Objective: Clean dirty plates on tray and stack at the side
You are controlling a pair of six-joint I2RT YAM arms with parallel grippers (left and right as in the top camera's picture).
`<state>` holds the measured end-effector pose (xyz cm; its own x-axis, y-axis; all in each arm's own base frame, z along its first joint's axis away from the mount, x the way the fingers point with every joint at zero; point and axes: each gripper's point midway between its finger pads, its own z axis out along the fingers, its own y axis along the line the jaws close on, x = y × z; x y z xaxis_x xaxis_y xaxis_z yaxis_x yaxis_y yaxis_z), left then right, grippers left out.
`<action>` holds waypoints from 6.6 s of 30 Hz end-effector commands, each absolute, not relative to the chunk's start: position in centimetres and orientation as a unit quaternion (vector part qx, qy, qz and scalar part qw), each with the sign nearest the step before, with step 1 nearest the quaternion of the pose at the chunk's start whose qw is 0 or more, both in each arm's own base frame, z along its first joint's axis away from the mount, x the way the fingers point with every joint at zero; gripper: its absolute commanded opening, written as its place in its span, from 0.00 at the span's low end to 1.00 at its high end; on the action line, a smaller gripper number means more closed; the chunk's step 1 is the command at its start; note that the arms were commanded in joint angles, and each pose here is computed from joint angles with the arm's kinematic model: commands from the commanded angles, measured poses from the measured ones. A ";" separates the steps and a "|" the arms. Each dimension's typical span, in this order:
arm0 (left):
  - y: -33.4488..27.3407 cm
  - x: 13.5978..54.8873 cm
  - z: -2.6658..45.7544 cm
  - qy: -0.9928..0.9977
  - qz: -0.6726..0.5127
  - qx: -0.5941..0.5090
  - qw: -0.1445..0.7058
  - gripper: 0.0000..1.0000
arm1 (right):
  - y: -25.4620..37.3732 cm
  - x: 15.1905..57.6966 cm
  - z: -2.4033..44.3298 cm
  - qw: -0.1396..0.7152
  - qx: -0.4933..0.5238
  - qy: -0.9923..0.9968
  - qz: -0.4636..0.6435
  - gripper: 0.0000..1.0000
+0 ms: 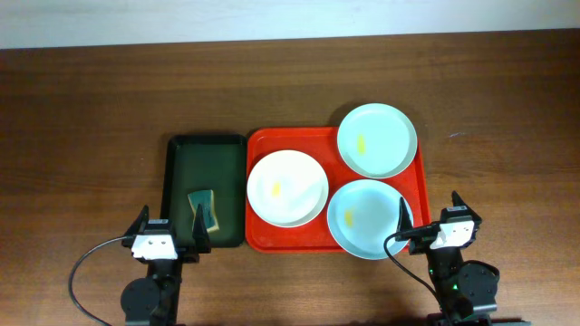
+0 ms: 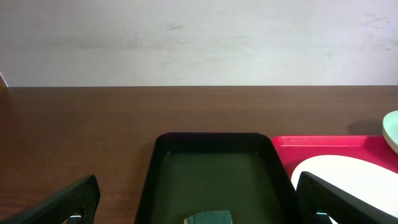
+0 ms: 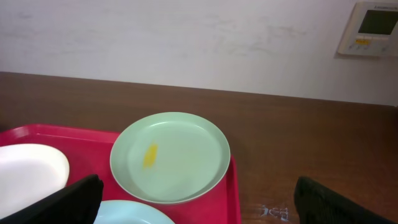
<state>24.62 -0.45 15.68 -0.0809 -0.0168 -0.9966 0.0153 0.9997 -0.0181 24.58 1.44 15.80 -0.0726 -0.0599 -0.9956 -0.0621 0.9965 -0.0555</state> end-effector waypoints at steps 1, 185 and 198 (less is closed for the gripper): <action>-0.6 24.6 15.6 0.735 -0.009 0.008 0.678 0.99 | 1.1 24.6 15.5 0.677 -0.035 0.735 -0.004 0.99; -2.1 28.3 7.2 0.991 -0.049 -0.111 0.054 0.36 | 19.2 35.1 1.7 -0.039 -0.032 0.992 0.119 0.14; -2.1 28.3 7.2 0.991 -0.049 -0.111 0.054 0.36 | 18.9 34.5 0.6 -0.048 -0.019 0.992 0.118 0.04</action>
<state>28.63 -2.20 7.23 -0.9687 -0.2300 -0.0931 -0.2186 0.9686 -0.1186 34.71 18.89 1.06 -0.9954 -0.0593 0.0752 -0.0397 0.9702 0.2390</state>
